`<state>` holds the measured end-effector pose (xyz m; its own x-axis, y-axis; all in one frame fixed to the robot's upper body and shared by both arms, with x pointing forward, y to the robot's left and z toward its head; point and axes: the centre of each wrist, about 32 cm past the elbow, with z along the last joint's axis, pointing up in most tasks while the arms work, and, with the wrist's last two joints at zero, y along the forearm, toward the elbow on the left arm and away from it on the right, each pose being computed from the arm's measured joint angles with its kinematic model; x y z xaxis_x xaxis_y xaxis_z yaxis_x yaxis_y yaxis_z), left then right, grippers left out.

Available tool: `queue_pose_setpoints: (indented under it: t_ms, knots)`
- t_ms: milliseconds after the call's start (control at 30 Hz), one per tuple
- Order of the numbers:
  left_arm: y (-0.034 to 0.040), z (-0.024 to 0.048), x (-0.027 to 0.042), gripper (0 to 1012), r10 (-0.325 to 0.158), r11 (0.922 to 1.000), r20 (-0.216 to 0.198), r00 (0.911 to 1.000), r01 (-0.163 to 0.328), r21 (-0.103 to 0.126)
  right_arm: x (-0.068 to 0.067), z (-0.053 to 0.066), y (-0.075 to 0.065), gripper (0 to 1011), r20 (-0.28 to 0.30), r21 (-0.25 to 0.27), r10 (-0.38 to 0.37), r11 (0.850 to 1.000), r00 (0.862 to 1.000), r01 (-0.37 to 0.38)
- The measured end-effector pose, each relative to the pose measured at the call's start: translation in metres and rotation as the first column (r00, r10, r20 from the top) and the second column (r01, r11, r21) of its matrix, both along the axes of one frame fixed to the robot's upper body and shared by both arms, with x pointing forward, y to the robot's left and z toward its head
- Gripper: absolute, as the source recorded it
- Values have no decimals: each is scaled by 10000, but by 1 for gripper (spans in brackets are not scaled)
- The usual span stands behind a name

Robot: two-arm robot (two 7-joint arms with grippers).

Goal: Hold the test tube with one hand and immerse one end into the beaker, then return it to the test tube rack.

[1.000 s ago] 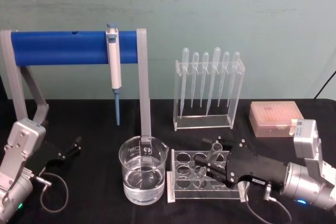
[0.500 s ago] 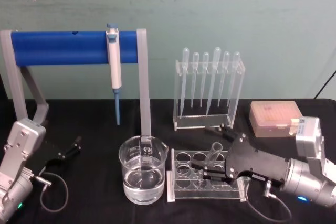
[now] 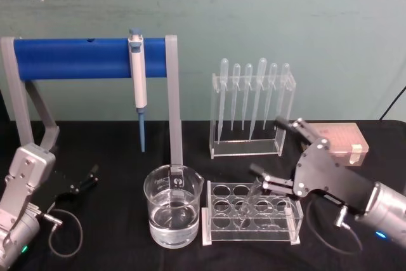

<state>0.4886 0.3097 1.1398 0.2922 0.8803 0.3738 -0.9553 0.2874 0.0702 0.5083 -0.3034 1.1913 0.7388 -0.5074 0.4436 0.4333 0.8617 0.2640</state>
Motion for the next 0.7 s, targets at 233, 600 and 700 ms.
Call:
queue_pose_setpoints:
  t_ms: [233, 600, 700]
  knots:
    - [0, 0, 0, 1000, 0, 10000, -1, 10000, 0, 0, -227, -43, -35, 1000, 725, 568, -1942, 9801, 9783, 1904]
    - [0, 0, 0, 1000, -1, 10000, -1, 10000, 1, 0, -461, -365, 129, 1000, -1474, 859, -5649, 8105, 8119, 5795]
    - [0, 0, 0, 1000, 0, 10000, -1, 10000, 0, 0, -412, -417, 168, 1002, -1833, 847, -5754, 7986, 7971, 5959]
